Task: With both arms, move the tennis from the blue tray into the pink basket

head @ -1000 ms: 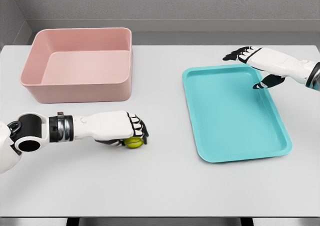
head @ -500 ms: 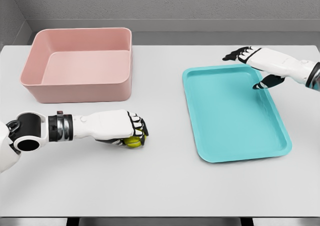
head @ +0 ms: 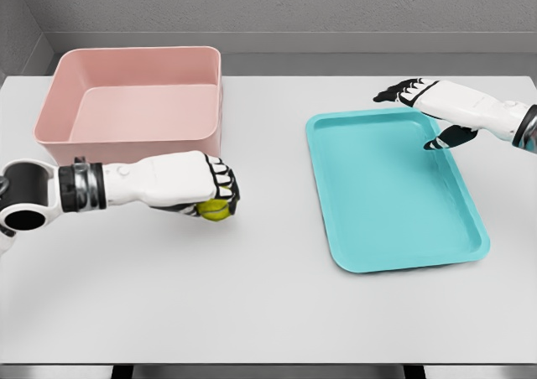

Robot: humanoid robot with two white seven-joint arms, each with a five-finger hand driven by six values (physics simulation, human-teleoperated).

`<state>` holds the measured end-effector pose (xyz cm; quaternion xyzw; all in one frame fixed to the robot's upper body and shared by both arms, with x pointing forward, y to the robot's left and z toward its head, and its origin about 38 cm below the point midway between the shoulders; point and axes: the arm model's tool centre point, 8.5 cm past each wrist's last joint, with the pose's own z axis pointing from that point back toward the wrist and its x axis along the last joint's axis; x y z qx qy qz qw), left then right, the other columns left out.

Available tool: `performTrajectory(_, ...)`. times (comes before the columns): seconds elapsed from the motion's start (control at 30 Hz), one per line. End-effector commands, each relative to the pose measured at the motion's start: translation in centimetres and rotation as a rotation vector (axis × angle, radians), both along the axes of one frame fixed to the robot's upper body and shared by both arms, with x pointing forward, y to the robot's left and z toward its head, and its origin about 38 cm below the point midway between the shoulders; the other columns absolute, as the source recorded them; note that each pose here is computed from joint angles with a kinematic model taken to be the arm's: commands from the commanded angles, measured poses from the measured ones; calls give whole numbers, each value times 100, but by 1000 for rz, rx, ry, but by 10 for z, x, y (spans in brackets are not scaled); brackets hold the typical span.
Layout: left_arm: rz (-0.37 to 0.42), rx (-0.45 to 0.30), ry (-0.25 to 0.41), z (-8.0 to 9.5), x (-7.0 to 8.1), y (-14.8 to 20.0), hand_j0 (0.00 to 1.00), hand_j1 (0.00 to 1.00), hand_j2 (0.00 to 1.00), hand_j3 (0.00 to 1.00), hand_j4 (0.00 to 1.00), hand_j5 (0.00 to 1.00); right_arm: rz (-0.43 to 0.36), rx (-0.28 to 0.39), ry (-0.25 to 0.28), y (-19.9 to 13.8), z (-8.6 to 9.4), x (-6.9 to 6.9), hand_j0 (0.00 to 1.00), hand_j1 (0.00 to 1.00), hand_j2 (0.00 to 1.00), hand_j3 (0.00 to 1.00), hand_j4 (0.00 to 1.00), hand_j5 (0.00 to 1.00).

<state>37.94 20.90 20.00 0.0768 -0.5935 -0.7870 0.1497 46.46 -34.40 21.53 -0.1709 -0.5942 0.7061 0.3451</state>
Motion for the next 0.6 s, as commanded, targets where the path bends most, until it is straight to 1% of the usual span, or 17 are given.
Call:
performTrajectory(0.0, 5, -5, 5, 1, 0, 2, 52, 52, 52, 52, 52, 52, -4, 7, -1, -1, 1, 0, 100, 100, 100, 100, 100, 100)
performTrajectory(0.57, 6, -5, 1, 2, 0, 2, 52, 52, 52, 52, 52, 52, -4, 7, -4, -1, 2, 0, 100, 100, 100, 100, 100, 100)
